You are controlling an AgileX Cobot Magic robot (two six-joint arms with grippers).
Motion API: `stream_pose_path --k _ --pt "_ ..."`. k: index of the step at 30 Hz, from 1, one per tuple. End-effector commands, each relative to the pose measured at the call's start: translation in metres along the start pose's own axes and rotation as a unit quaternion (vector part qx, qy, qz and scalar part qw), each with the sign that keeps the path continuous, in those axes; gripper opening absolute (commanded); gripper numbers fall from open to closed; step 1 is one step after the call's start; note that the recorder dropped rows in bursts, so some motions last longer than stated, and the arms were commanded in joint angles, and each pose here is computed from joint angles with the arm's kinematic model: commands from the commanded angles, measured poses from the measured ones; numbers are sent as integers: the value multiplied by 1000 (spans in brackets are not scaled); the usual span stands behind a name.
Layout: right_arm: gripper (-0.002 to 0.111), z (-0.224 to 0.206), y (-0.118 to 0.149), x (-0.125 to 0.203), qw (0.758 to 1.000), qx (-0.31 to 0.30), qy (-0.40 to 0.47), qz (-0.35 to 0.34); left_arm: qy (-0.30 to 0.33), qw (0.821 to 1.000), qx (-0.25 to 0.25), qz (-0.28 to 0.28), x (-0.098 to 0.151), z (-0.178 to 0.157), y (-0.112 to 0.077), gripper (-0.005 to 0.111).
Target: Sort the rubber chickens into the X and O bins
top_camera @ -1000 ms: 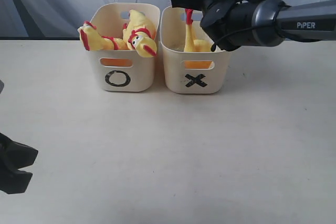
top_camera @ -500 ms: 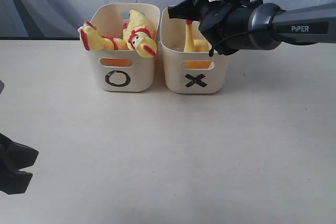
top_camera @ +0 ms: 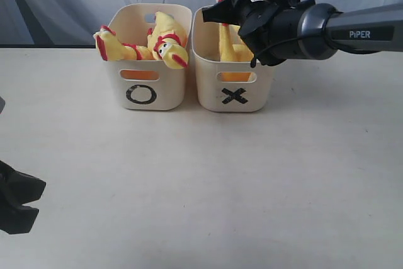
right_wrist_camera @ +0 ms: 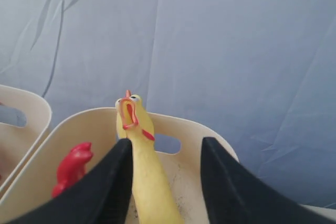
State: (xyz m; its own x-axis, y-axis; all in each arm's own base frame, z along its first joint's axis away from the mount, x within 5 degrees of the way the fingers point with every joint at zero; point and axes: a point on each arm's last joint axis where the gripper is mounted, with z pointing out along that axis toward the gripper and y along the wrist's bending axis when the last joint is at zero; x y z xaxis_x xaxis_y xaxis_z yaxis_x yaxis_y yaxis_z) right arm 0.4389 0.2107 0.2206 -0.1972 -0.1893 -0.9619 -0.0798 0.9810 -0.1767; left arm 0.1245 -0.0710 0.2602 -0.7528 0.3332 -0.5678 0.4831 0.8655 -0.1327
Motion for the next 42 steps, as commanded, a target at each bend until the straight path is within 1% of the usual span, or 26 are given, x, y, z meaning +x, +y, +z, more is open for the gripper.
stream_pose_path --k 1,6,12,16,21,26,28,29,31,33,36,42 --pt "41 1 -2 -2 1000 3 -3 -2 -2 1000 -1 -3 1 0 0 0" --pt "41 -2 -4 -8 1000 4 -8 2 -2 1000 -1 0 1 0 0 0" --pt "41 -11 -13 -29 999 20 -35 14 -2 1000 -1 0 1 0 0 0" --pt "41 -19 -18 -41 999 22 -35 13 -3 1000 -2 1 1 0 1 0" --pt "41 -31 -26 -59 999 30 -34 28 -4 1000 -4 3 1 0 1 0" --pt "40 -47 -38 -78 999 43 -30 11 -3 1000 -6 5 1 0 1 0" --pt "31 -53 -43 -84 999 50 -20 7 -3 1000 -6 5 1 0 1 0" --pt "22 -57 -46 -87 998 57 -15 3 -4 1000 -6 5 1 0 1 0" --pt "1 -64 -53 -92 997 71 -6 0 -4 1000 -6 5 1 0 1 0" --pt "-1 -71 -58 -98 997 75 0 -6 -4 1000 -6 5 1 0 1 0" --pt "-1 -84 -64 -107 997 69 -8 -31 -4 1000 -6 5 1 0 1 0" --pt "-1 -119 -76 -116 997 30 -25 -59 -7 1000 -8 7 0 0 2 0"
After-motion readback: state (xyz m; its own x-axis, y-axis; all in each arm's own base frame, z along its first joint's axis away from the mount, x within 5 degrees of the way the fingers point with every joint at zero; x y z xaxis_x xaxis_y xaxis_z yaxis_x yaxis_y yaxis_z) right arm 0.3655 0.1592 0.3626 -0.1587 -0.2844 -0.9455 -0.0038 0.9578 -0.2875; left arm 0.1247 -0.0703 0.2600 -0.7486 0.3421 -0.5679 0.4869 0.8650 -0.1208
